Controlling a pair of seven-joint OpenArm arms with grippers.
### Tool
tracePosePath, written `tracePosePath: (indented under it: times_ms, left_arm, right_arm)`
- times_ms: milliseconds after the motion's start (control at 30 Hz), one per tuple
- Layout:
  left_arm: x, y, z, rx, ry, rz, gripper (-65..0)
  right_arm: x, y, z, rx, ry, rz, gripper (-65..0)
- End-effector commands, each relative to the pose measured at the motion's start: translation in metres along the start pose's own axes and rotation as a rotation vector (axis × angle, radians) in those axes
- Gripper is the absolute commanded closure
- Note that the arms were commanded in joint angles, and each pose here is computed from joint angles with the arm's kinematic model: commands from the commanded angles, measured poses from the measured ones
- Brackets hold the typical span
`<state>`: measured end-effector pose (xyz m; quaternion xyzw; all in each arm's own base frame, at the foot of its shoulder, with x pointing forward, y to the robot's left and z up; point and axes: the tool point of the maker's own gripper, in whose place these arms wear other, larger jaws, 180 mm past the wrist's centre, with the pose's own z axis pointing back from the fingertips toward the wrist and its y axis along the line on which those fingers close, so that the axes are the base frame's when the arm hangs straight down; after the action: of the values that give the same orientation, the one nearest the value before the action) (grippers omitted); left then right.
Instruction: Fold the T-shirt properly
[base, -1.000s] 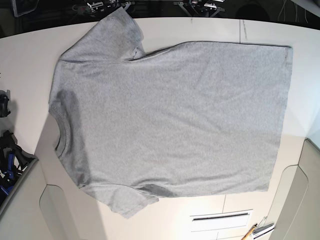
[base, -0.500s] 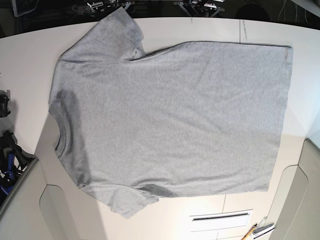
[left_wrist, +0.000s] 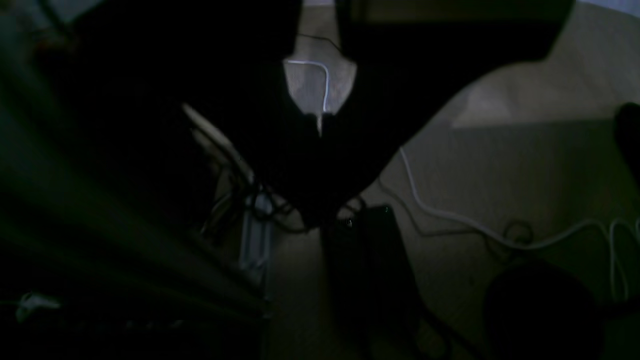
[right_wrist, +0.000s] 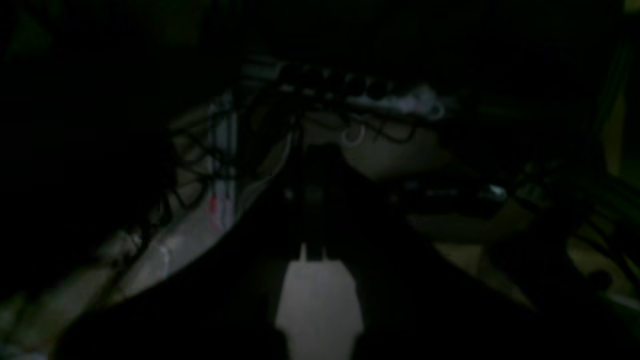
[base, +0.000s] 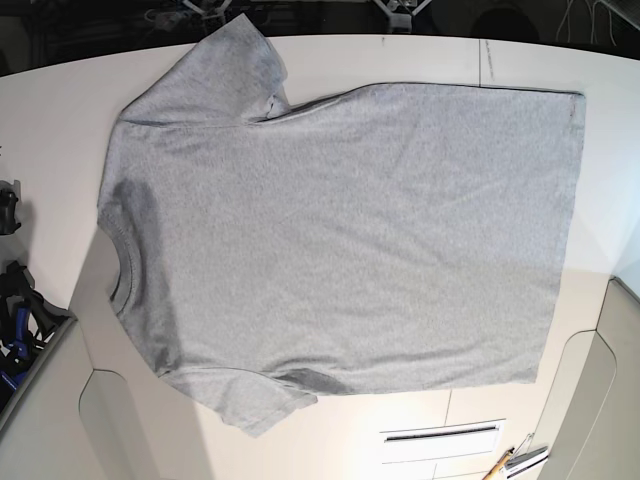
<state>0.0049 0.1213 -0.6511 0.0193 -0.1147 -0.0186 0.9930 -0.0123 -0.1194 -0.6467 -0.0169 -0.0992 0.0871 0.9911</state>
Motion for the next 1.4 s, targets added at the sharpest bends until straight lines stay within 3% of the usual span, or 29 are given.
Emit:
tracePosePath:
  times_ms: [0,267,367,567,733,867,967,1133,1267,1367]
  left_arm:
    - [-0.006,0.006,0.005,0.007,-0.013,-0.003,0.0]
    - [-0.060,0.055,0.058,0.042,-0.044,-0.030,0.0]
    - [-0.073,0.068,0.088,-0.007,-0.062,-0.044,0.0]
    - [-0.076,0.076,0.155,-0.157,-0.080,-0.182,0.0]
    - [-0.030,0.093,0.208,-0.177,-0.165,-0.294,0.0]
    - [0.020,0.098,0.243,-0.229,-0.214,-0.353,0.0]
    - [0.060,0.094,0.268,-0.336,-0.270,-0.281,0.0]
    - [0.123,0.101,0.312,-0.508,-0.463,-0.134,0.0]
    - [0.144,0.119,0.320,-0.508,-0.480,-0.022,0.0]
    - [0.152,0.116,0.320,-0.538,-0.484,0.032,0.0]
  right_arm:
    - [-0.008,-0.003,0.005,0.000,-0.009,0.001,0.0]
    - [-0.059,-0.017,0.056,0.028,-0.033,0.013,0.0]
    - [-0.064,-0.036,0.082,-0.014,-0.068,0.004,0.0]
    - [-0.030,-0.084,0.142,-0.124,-0.193,-0.051,0.0]
    - [0.026,-0.121,0.209,-0.180,-0.351,-0.118,0.0]
    - [0.086,-0.130,0.251,-0.060,-0.475,-0.177,0.0]
    - [0.122,-0.131,0.273,0.082,-0.532,-0.236,0.0]
    - [0.165,-0.148,0.301,0.239,-0.711,-0.500,0.0]
    - [0.184,-0.172,0.306,0.286,-0.867,-0.685,0.0]
    - [0.189,-0.182,0.288,0.339,-0.910,-0.799,0.0]
